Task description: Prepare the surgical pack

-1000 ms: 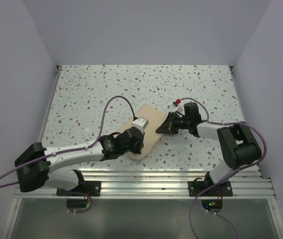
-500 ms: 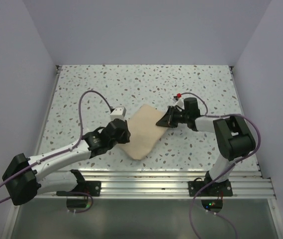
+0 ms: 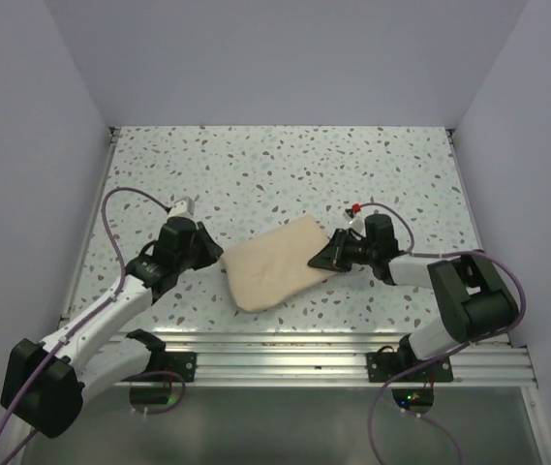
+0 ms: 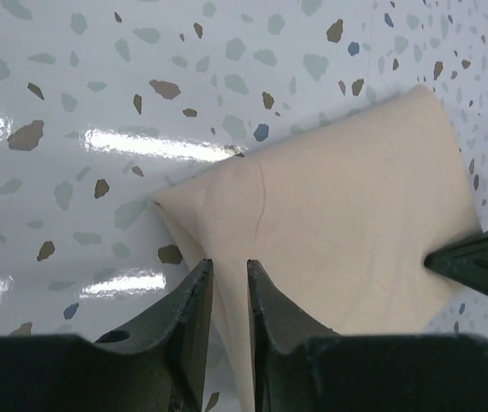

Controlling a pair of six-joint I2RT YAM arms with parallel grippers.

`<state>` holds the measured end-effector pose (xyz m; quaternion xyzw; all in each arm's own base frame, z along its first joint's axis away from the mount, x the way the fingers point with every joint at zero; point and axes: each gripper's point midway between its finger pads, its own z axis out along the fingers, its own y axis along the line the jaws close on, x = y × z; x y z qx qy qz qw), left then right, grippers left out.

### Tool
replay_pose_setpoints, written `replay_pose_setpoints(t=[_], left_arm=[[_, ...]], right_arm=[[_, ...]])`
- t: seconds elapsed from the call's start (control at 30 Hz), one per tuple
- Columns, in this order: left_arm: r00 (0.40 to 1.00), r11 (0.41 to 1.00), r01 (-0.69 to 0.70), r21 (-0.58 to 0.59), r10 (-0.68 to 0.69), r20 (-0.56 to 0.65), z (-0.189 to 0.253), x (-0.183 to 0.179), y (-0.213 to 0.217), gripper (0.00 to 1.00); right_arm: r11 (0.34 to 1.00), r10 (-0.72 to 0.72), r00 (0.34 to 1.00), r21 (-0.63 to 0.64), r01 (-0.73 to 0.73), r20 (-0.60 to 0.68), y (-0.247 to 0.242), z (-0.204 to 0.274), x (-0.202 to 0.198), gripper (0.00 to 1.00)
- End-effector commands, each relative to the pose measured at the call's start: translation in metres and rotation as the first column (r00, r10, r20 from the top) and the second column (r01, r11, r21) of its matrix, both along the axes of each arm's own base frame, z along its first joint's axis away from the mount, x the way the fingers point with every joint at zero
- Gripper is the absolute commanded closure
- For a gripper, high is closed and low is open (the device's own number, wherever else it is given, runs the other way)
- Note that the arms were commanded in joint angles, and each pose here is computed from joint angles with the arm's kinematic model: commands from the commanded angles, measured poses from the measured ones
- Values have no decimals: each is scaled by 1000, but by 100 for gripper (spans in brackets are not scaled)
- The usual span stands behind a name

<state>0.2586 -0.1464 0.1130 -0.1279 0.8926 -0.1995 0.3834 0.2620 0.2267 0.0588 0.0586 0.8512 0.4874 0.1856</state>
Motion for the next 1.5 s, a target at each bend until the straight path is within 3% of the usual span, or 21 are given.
replay_pose_setpoints(t=[0.0,0.1,0.13,0.17,0.27,0.3,0.4,0.6,0.87,0.97,1.1,1.23,1.27,1.33,1.37,1.47], left_arm=[[992,978,122,-170,-123,3,5,6,-19,73],[981,950,195,-244,-188,52,11,9,-30,77],[977,940,214,-266,-202,71,13,7,-33,83],[955,901,284,-327,-237,177,38,13,-48,100],[922,820,384,-423,-314,228,52,9,-76,100],[920,818,389,-423,-322,223,50,10,-80,100],[934,852,352,-388,-294,202,40,12,-86,100],[935,831,353,-430,-330,129,2,-1,-101,100],[980,952,141,-271,-173,-99,-77,-3,-46,100],[986,970,109,-217,-133,-100,-76,-2,-31,100],[990,971,124,-204,-108,91,-11,13,-27,100],[989,982,116,-152,-100,106,16,4,-18,100],[990,983,114,-144,-99,104,19,1,-16,100],[991,986,99,-132,-86,102,23,-6,-10,91],[990,986,95,-135,-79,115,28,-9,-7,87],[990,987,82,-138,-64,129,34,-13,-3,71]], right_arm=[[1000,24,1000,-8,-24,-19,2,4,-16,87],[999,40,998,-11,-39,52,4,26,-9,86],[999,46,995,-2,-46,89,8,40,2,86],[998,55,993,8,-56,100,11,46,7,86],[996,73,986,46,-81,148,28,72,26,86],[994,78,983,60,-89,164,33,77,32,86],[985,108,981,114,-127,160,54,83,46,87],[954,235,966,161,-251,112,110,62,40,87],[975,183,983,127,-182,4,94,-2,40,89],[977,182,983,108,-184,32,84,2,43,89],[978,200,974,31,-204,110,76,46,42,88],[969,224,962,-136,-204,154,51,60,23,87],[954,210,975,-236,-188,73,34,44,9,86],[914,265,960,-343,-219,94,23,46,-12,86],[865,284,959,-435,-249,17,13,29,-37,86],[803,307,951,-530,-273,-24,-4,8,-82,87]])
